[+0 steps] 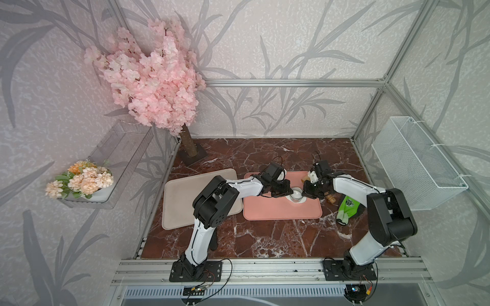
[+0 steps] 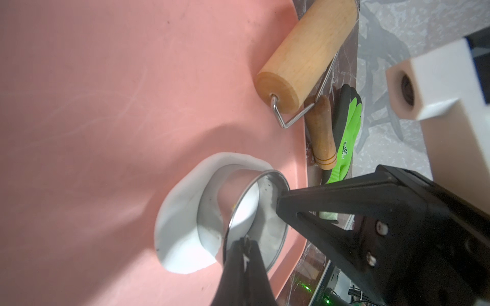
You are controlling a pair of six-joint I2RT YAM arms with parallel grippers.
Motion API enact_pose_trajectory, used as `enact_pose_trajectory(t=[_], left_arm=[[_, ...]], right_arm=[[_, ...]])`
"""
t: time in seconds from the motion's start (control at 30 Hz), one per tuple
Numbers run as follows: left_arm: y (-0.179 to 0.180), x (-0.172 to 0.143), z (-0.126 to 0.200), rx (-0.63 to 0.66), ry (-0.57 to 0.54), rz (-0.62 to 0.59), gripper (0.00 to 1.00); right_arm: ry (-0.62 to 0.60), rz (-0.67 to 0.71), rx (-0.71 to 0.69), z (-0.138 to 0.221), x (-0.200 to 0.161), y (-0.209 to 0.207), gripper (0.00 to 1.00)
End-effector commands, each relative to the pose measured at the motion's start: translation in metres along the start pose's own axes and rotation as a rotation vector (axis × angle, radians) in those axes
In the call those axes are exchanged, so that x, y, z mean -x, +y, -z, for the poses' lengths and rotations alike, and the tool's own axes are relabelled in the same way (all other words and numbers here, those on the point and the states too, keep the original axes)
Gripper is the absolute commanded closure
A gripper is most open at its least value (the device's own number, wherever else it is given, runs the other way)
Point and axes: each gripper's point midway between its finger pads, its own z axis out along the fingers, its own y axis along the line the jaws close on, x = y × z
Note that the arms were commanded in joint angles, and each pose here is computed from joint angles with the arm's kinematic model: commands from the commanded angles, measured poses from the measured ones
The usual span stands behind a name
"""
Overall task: Roll out the dumpling wrappers from the dough
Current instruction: Press the dumpling wrapper on the work surface.
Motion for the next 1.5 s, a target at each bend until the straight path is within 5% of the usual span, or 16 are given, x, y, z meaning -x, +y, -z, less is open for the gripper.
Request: enact_pose_trajectory(t=[0.0, 0.33, 0.5, 1.1, 1.47], left_arm=[[0.113, -0.058, 0.001, 0.361, 0.171, 0.160, 1.00], [0.041, 0.004, 0.024, 0.263, 0.043, 0.043, 1.00], [0.015, 0.022, 0.051, 0.222, -0.035, 0.008, 0.87], [0.081, -0.014, 0.117, 0.322, -0.133, 0.103, 0.86], [0.089, -0.015, 0.122, 0.318, -0.143, 0.125, 0.86]], right_arm=[[0.106, -0.078, -0.230, -0.012, -0.031, -0.062, 1.00], [0.038, -0.067, -0.123, 0.013, -0.007, -0.027, 1.00], [0.030, -0.076, -0.077, 0.015, -0.005, -0.017, 1.00], [-0.026, 0.093, 0.090, 0.025, 0.005, 0.049, 1.00], [0.061, 0.209, 0.017, -0.003, -0.009, 0.060, 1.00]])
